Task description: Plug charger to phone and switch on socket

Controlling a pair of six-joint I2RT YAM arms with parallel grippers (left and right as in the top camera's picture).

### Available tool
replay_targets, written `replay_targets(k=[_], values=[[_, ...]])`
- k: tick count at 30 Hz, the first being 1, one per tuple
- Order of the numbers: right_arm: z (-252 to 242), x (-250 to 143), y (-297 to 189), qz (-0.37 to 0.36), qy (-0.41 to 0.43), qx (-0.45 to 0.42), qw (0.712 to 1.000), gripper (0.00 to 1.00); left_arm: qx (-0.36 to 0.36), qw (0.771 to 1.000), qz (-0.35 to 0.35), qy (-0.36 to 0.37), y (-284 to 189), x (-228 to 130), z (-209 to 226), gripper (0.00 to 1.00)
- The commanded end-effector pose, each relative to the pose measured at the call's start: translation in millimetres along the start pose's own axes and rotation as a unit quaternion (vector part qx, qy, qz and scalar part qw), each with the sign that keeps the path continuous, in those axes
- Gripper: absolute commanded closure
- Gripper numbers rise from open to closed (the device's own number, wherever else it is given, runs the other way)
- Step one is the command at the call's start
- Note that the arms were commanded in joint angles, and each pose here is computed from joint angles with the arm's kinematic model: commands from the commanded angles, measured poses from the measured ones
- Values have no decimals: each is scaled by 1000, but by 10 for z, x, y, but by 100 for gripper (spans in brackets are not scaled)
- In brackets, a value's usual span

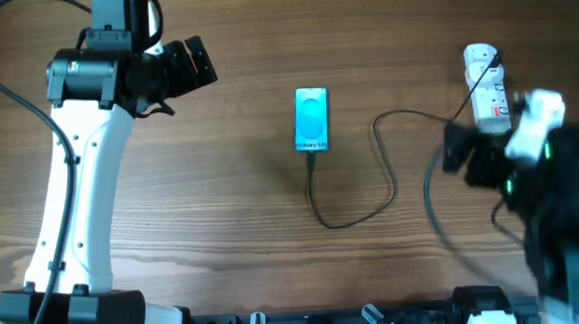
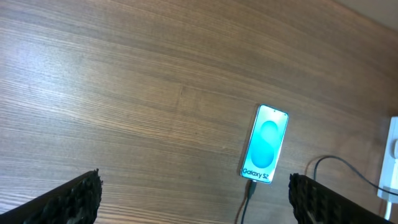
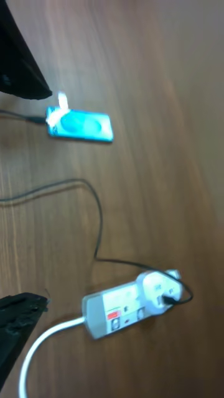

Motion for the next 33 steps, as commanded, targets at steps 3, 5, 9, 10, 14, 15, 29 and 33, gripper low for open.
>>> replay_targets(k=[3,5,9,10,14,15,29,33], values=[[21,-255,-216,-21,-17,26,999,0,8,1000,1,1,32,5,31,0],[20,-256,-213,-20,-17,25,999,0,7,1000,1,1,31,6,31,0],[34,-263,-213,-17,-1,33,999,0,8,1000,1,1,32,5,31,0],[34,-263,-213,-17,-1,33,999,0,8,1000,1,1,32,5,31,0],[33,-263,-212,-16,-1,33,999,1,8,1000,1,1,32,5,31,0],[33,-263,-212,-16,-1,33,999,0,8,1000,1,1,32,5,31,0],[32,-627,-11,-75,-32,92,992,0,8,1000,1,1,32,5,31,0],[71,-763,130,-172,-61,137,974,0,8,1000,1,1,32,5,31,0]])
Point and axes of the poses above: each gripper's point midway between its finger pads, its own y axis out along the fingers, its own z axis along the line the jaws close on, x = y × z, the point moved 8 cm from there along -y, back along the fingers, and after that the axes turned 3 degrees about -y, right-handed, at the moved point
